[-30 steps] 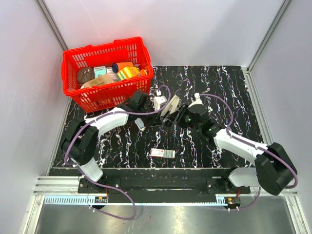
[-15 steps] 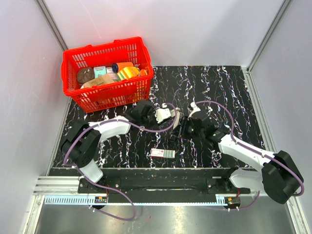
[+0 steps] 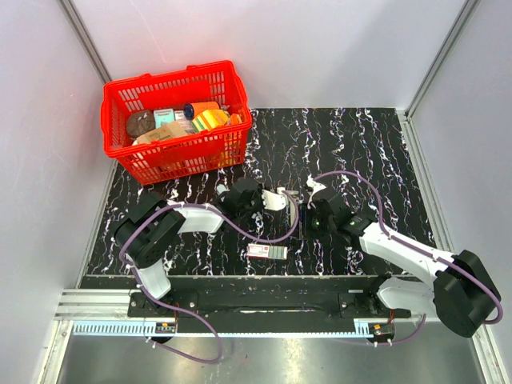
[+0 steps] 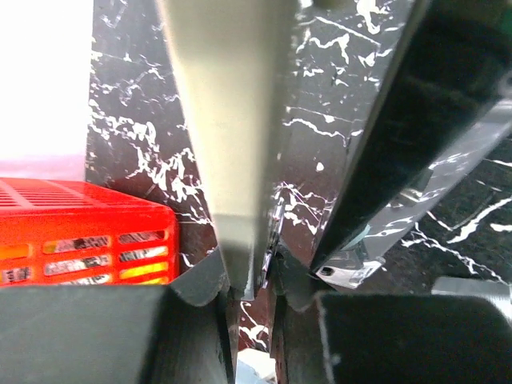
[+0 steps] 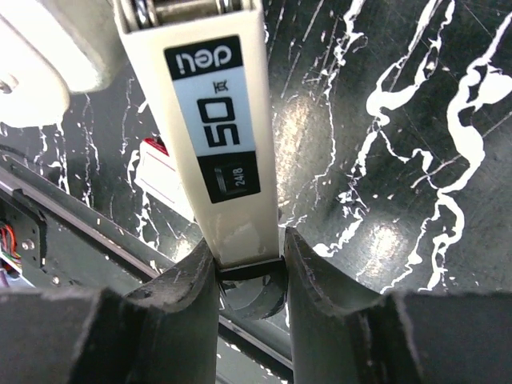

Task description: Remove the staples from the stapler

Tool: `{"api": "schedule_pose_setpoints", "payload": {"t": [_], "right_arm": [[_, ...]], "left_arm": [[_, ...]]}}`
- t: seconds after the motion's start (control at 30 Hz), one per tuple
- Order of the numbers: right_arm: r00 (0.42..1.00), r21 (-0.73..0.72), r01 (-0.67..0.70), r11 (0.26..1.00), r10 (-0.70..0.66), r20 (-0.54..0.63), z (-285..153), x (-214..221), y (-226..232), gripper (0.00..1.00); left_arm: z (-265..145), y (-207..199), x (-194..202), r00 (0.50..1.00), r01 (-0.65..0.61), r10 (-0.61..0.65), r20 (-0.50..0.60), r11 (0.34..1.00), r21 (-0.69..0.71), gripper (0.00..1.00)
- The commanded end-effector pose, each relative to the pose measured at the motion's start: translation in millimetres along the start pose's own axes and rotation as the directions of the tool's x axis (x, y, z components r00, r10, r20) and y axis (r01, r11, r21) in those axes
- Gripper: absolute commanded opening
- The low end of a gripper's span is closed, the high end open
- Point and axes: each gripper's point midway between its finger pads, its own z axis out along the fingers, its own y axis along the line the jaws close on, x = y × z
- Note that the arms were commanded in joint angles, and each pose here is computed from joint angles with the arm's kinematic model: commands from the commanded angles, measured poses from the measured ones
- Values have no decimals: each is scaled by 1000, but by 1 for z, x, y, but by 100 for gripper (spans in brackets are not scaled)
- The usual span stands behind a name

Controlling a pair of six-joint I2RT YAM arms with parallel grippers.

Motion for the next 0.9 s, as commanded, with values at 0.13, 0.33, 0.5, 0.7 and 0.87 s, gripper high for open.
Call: {"api": "schedule_pose_setpoints", "payload": {"t": [0.13,0.33,0.5,0.7,0.87], "right_arm": [[994,15,-67,998,66,89,-5,-27,8,0],[979,4,-92,996,90,180,-13,-55,18,0],[938,76,-84,994,53,343,-39,-108,23,0],[931,199,-87,976,9,365,-36,-150,8,0],[924,268,-104,958,-7,382,-29,-174,-18,0]], "left_arm": [[-12,57,-10,995,-99,89,-47,953,-287,0],[-20,46,-23,1000,1,-4,-13,982,-190,0],[-38,-7,-58,973,216,-227,28,952,217,13],[-64,-45,-88,923,343,-386,-15,801,490,20],[-73,-52,-93,902,393,-427,-72,737,551,23]]}}
